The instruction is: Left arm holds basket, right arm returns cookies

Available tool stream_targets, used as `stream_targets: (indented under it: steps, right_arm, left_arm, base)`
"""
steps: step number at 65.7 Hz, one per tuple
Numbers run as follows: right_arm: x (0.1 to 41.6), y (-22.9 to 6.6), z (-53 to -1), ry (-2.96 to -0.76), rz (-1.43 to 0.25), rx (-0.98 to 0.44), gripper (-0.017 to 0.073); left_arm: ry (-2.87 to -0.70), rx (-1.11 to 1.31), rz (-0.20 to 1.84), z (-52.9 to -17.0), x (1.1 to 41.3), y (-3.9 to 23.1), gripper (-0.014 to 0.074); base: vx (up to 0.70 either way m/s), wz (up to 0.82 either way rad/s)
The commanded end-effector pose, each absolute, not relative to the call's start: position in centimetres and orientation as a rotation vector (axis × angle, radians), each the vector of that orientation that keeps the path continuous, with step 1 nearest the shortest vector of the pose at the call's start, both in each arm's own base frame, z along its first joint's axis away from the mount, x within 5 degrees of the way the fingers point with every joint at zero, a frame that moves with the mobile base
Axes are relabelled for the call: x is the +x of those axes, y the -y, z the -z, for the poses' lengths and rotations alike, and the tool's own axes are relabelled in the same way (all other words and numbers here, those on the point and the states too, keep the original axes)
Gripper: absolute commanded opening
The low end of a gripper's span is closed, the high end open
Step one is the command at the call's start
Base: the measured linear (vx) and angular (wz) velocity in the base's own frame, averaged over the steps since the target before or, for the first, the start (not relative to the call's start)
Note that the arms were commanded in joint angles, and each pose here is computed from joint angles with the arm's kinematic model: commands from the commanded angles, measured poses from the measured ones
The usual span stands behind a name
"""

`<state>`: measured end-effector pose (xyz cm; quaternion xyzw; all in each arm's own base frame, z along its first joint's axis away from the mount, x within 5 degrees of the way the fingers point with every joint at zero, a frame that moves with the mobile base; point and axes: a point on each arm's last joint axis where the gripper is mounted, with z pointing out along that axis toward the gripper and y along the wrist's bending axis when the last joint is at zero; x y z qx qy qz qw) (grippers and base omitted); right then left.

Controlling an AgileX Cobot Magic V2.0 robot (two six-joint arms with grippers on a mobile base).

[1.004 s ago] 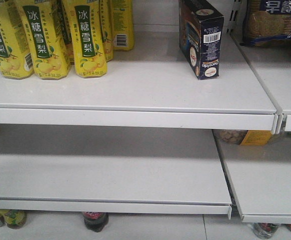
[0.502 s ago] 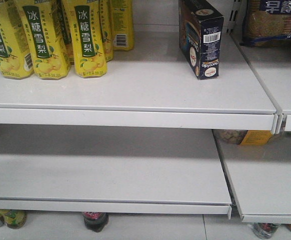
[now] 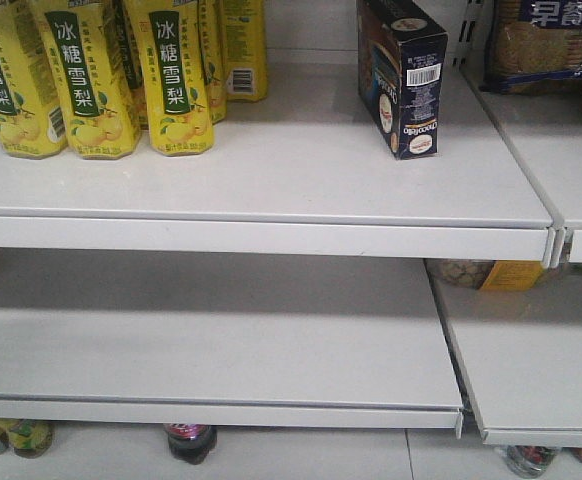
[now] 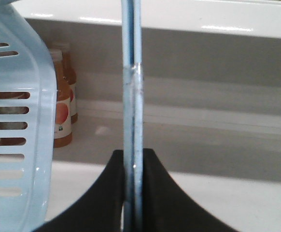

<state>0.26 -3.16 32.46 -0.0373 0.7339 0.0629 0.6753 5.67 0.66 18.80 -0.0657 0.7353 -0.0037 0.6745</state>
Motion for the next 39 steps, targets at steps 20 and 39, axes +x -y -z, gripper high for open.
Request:
stream_targets:
  steps: [20,39]
  right_arm:
    - [0.3,3.06,-33.61,-1.578,-0.128,-0.103,-0.0006]
    - [0.3,3.06,-33.61,-1.578,-0.128,-0.103,-0.0006]
  left_arm:
    - [-1.545,-0.024,-0.016,-20.57,5.47,-0.13,-0.0003]
    - [-1.581,-0.011,-0.028,-20.23,5.47,-0.11,-0.0003]
  base:
    - [0.0,0.0]
    - [0.0,0.0]
